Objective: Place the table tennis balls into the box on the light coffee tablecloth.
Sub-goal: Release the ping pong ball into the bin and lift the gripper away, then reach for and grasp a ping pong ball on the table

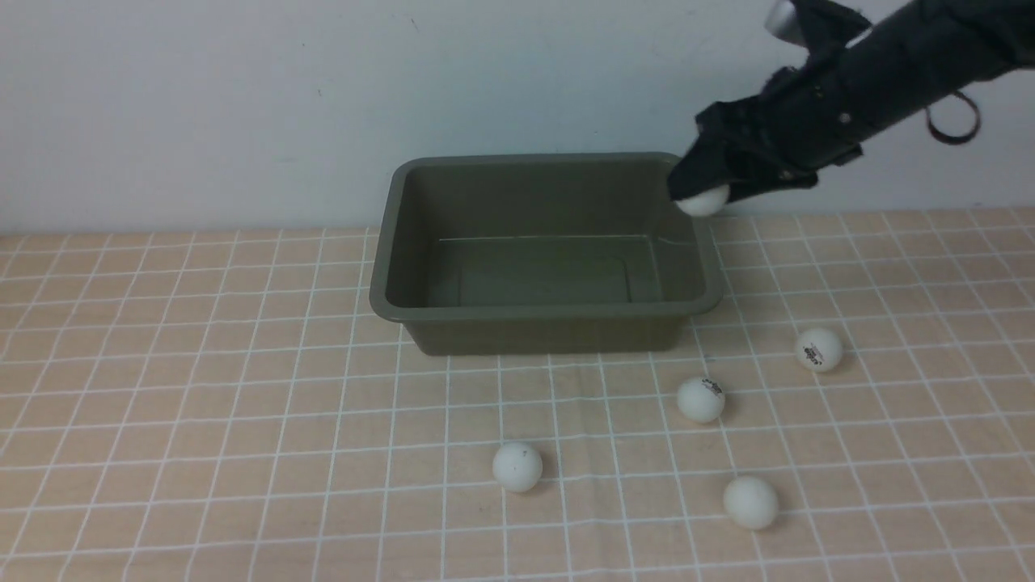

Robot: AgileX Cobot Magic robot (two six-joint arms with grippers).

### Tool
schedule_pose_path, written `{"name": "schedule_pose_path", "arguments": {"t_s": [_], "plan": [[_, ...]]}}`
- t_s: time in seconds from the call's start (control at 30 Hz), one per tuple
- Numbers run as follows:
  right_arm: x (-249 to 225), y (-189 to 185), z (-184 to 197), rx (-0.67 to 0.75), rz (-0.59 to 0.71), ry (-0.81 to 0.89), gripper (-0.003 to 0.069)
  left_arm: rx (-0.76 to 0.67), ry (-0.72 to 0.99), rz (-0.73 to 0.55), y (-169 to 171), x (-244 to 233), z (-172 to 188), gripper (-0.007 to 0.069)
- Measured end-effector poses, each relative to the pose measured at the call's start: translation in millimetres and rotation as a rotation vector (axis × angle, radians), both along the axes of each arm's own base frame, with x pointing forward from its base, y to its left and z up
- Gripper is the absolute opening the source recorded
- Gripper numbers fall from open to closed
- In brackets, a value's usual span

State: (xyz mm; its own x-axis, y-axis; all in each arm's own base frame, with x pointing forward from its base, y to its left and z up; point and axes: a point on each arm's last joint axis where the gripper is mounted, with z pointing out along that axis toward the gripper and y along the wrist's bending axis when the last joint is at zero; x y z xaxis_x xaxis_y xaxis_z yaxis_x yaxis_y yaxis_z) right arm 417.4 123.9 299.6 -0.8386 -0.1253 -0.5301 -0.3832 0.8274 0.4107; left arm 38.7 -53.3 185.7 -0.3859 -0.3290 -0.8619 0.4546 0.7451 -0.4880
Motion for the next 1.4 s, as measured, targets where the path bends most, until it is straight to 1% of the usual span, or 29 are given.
{"name": "schedule_pose_path", "arguments": {"t_s": [0.1,0.17,0.2,0.4,0.47,0.57,0.6,0.63,0.7,0.73,0.87,1.0,1.07,1.1,1.13,1.17,1.27,1.33,1.4], "plan": [[11,31,-12,0.0,0.051,-0.05,0.0363,0.0,0.0,0.0,0,0,0,-0.0069],[15,39,-20,-0.007,0.07,-0.056,0.0363,0.0,0.0,0.0,0,0,0,-0.0069],[22,47,-34,-0.019,0.098,-0.057,0.0363,0.0,0.0,-0.001,0,0,0,-0.0069],[38,54,-71,-0.035,0.121,-0.019,0.037,0.002,0.007,-0.02,-1,-1,-1,-0.0069],[43,55,-85,-0.038,0.118,-0.004,0.0396,0.003,0.009,-0.026,-2,-2,-1,-0.0069],[46,56,-94,-0.042,0.116,0.008,0.0459,0.003,0.009,-0.027,-2,-2,-1,-0.0069],[46,56,-96,-0.043,0.117,0.01,0.0468,0.003,0.009,-0.027,-2,-2,-1,-0.0069],[47,56,-98,-0.044,0.115,0.013,0.0502,0.003,0.009,-0.027,-2,-2,-1,-0.0069],[48,56,-100,-0.044,0.114,0.013,0.053,0.003,0.009,-0.028,-2,-2,-1,-0.0069],[48,56,-99,-0.044,0.114,0.012,0.053,0.003,0.009,-0.028,-2,-2,-1,-0.0069],[51,58,-77,-0.028,0.147,-0.018,0.0547,0.003,0.01,-0.029,-2,-2,-1,-0.0069],[53,53,-32,-0.043,0.2,-0.041,0.0548,0.003,0.01,-0.029,-2,-2,-1,-0.0069],[56,42,-14,-0.08,0.158,-0.063,0.0548,0.004,0.01,-0.029,-2,-2,-1,-0.0069],[56,42,-12,-0.087,0.158,-0.07,0.0548,0.004,0.01,-0.029,-2,-2,-1,-0.0069],[60,27,1,-0.121,0.076,-0.082,0.0548,0.009,0.01,-0.028,-2,-2,-1,-0.0069],[61,16,5,-0.147,0.023,-0.078,0.0548,0.015,0.01,-0.028,-2,-2,-2,-0.0069],[60,-14,15,-0.228,-0.106,-0.063,0.0548,0.025,0.01,-0.027,-2,-2,-2,-0.0069],[56,-33,21,-0.283,-0.168,-0.059,0.0548,0.027,0.011,-0.028,-2,-2,-2,-0.0069],[51,-44,20,-0.318,-0.192,-0.043,0.0548,0.032,0.011,-0.027,-2,-2,-3,-0.0069]]}}
